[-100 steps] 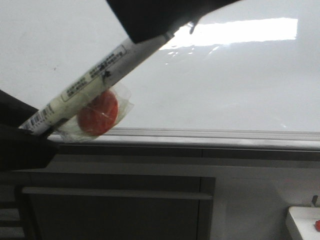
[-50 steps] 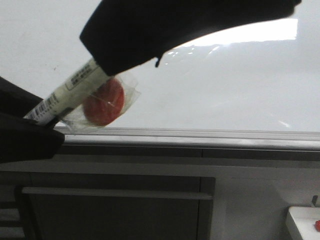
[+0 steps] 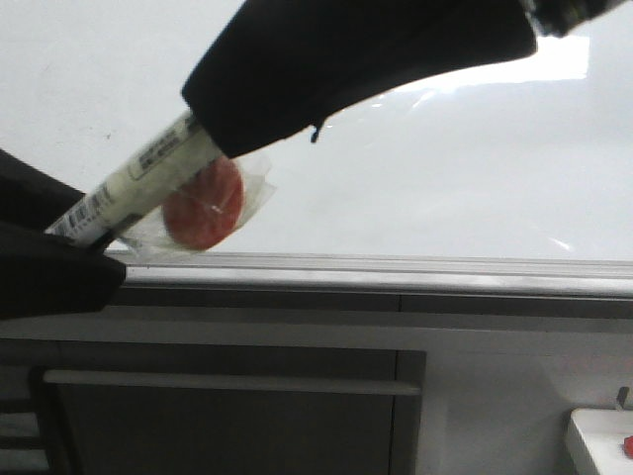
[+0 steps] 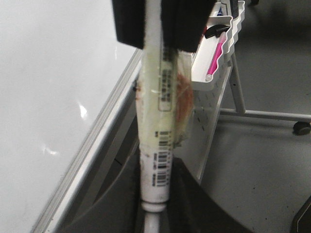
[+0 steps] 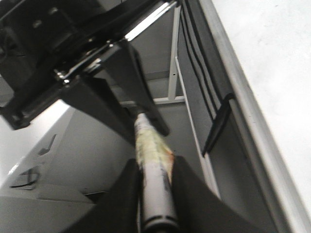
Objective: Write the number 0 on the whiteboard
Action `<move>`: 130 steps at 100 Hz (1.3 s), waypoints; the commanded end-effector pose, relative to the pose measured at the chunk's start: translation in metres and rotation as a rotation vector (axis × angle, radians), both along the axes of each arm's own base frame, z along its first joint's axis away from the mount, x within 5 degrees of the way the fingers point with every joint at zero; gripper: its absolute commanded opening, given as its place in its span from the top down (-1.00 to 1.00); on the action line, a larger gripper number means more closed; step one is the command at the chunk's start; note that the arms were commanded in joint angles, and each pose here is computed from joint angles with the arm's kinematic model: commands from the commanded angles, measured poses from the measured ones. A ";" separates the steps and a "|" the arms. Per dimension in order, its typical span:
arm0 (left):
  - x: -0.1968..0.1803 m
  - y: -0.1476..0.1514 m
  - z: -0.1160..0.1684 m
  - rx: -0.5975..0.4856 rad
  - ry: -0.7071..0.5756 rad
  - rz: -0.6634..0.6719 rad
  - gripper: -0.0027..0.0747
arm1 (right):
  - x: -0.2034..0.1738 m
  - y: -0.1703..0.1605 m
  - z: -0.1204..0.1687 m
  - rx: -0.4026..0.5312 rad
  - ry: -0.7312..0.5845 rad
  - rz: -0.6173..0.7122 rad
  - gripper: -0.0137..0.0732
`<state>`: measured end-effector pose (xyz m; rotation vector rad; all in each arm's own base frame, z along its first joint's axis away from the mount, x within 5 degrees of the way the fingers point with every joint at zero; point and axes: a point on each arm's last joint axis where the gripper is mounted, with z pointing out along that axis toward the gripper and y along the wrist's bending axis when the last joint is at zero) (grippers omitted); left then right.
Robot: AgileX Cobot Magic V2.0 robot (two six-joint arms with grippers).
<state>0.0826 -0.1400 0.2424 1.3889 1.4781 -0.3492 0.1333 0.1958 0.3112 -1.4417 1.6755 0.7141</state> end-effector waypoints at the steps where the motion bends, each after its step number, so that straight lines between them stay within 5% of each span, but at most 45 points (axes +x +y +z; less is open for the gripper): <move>1: -0.001 -0.007 0.015 -0.096 -0.027 -0.032 0.98 | 0.002 0.000 0.018 0.068 -0.040 -0.030 0.85; 15: -0.001 -0.007 0.015 -0.096 -0.027 -0.032 0.86 | 0.002 0.000 0.018 0.068 -0.040 -0.030 0.85; 35: -0.001 -0.007 0.015 -0.096 -0.027 -0.032 -0.12 | 0.002 0.000 0.018 0.069 -0.040 -0.030 0.85; 44: -0.001 -0.007 0.016 -0.098 -0.029 -0.032 -0.33 | 0.002 0.000 0.018 0.068 -0.039 -0.029 0.85; 75: -0.002 0.007 0.052 -0.136 -0.068 0.030 -0.31 | 0.005 0.003 0.013 0.054 -0.021 -0.033 0.85; 95: -0.011 0.037 0.074 -0.159 -0.079 0.116 -0.16 | 0.023 0.004 0.016 0.154 0.043 -0.258 0.85; 121: -0.007 0.077 0.091 -0.380 -0.060 0.414 0.79 | 0.031 0.004 0.017 0.202 0.045 -0.344 0.85; 130: -0.004 0.081 0.093 -0.402 -0.069 0.467 0.98 | 0.034 0.008 0.011 0.191 0.077 -0.347 0.85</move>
